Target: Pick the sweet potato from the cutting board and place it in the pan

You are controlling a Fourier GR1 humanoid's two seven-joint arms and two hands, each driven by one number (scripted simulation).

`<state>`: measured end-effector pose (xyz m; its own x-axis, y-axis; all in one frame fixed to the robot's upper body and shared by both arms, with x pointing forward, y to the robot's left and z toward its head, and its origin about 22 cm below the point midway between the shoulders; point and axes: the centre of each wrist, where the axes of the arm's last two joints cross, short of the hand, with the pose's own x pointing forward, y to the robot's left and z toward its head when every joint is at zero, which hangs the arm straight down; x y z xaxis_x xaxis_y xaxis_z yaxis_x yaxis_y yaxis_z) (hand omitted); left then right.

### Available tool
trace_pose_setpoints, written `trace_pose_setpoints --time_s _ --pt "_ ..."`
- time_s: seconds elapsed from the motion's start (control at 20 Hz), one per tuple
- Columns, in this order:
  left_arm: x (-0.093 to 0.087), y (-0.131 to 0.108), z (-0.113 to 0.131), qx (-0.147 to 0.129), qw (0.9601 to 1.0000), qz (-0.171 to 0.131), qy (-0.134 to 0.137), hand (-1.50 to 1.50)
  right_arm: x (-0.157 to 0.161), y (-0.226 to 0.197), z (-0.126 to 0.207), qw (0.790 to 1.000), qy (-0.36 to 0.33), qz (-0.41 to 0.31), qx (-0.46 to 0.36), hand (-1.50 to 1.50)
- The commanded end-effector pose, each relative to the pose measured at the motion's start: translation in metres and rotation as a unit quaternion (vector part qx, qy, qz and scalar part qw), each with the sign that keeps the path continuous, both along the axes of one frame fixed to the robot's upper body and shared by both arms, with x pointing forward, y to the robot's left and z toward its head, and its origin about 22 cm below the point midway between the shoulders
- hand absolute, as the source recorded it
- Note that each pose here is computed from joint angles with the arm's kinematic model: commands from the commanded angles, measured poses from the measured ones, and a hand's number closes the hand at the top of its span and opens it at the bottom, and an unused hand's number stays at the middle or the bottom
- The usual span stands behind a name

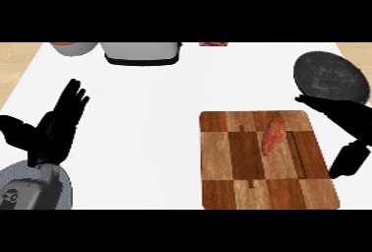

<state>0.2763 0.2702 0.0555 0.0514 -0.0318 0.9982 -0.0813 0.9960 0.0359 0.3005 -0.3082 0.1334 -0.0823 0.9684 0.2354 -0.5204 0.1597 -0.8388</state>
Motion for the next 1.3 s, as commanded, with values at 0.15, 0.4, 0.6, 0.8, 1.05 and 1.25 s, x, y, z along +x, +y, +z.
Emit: trace_pose_setpoints --time_s 0.15,0.4,0.6,0.8,1.05,1.25 --pt "0.009 0.005 -0.008 0.002 1.0 0.005 -0.001 0.0 0.003 0.036 0.003 0.996 -0.013 0.0 -0.089 -1.5" --pt "0.002 -0.005 0.008 0.009 0.9999 0.006 -0.003 0.0 -0.003 0.064 0.004 0.998 -0.028 0.006 -0.063 -1.5" --pt "0.003 -0.011 0.006 0.0 1.0 0.001 0.001 0.0 0.023 0.072 -0.001 0.998 -0.017 0.004 -0.066 -1.5" --pt "0.003 0.003 0.005 0.0 1.0 0.002 0.005 0.0 0.03 0.078 -0.026 0.995 0.002 -0.026 -0.098 -1.5" --pt "-0.009 0.008 -0.008 0.002 1.0 0.001 -0.002 0.0 0.023 0.077 -0.039 0.993 -0.004 -0.04 -0.106 -1.5" --pt "-0.002 -0.009 0.012 -0.001 1.0 -0.006 -0.007 0.0 0.015 0.049 -0.044 0.995 0.003 -0.029 -0.091 -1.5"
